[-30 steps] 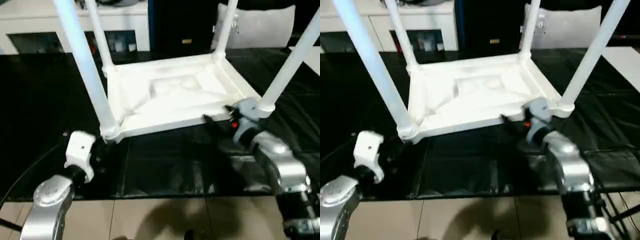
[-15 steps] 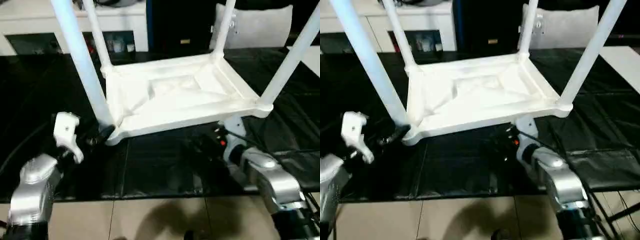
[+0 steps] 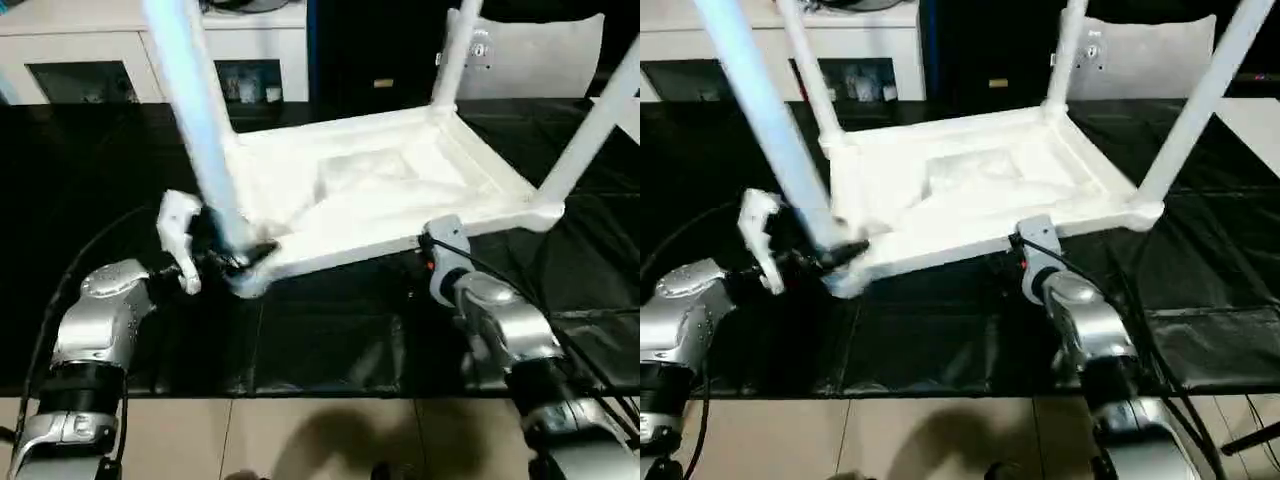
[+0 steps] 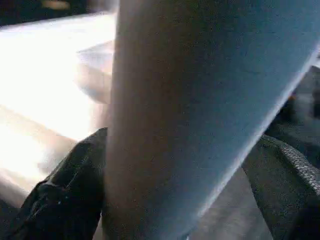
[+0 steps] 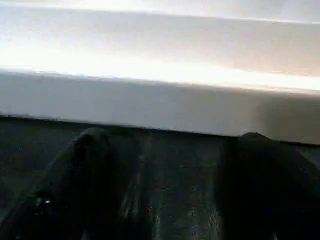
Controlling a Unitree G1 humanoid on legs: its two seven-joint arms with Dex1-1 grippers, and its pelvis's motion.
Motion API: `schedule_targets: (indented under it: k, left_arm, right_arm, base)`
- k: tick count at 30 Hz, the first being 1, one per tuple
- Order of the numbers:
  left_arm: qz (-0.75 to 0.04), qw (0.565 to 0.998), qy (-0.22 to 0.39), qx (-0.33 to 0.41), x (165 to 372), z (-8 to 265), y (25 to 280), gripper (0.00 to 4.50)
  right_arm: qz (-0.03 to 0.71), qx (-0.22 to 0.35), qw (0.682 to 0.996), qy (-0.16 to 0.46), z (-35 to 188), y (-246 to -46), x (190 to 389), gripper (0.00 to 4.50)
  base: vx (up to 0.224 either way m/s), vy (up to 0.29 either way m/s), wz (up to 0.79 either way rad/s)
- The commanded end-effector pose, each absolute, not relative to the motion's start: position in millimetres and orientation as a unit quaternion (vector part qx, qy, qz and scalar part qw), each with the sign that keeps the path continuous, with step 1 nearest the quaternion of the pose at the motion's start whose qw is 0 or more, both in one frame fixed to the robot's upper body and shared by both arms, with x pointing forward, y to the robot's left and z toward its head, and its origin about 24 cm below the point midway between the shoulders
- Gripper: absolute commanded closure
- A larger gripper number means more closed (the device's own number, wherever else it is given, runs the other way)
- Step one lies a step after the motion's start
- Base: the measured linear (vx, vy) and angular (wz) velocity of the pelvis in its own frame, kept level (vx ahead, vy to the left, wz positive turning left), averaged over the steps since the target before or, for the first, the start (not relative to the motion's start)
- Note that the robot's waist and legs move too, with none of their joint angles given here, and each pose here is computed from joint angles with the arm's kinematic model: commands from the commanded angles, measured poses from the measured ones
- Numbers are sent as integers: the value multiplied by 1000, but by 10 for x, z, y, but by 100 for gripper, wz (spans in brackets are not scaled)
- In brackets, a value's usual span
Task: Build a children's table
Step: Rotate table base
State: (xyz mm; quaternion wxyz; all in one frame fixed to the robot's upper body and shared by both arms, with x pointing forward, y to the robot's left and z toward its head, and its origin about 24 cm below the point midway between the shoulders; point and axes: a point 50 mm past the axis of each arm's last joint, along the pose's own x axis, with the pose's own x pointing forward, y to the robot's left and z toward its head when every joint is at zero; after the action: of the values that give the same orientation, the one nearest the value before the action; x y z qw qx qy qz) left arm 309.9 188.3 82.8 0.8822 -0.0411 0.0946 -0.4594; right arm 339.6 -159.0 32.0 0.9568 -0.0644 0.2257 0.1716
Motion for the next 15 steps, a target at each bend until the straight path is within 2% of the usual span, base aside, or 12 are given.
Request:
schedule_targets:
  k: [1,5,10,15]
  left_arm:
    - [-536,838,95,-44,3004,864,1665,35]
    - [-630,767,109,-51,2691,897,1388,35]
    - [-664,738,118,-31,2543,818,1189,35]
    - [-671,735,93,-34,2539,869,966,35]
  right_arm:
    - [181,-65,957,215,344,-1526,3442,0]
    - [202,-65,957,199,386,-1420,3489,0]
    - [215,-82,954,194,369,-1365,3500,0]
    - [222,-88,952,192,360,-1321,3512,0]
  base:
    - [0,0,0]
    - [0,0,0]
    - [0,0,0]
    - [0,0,0]
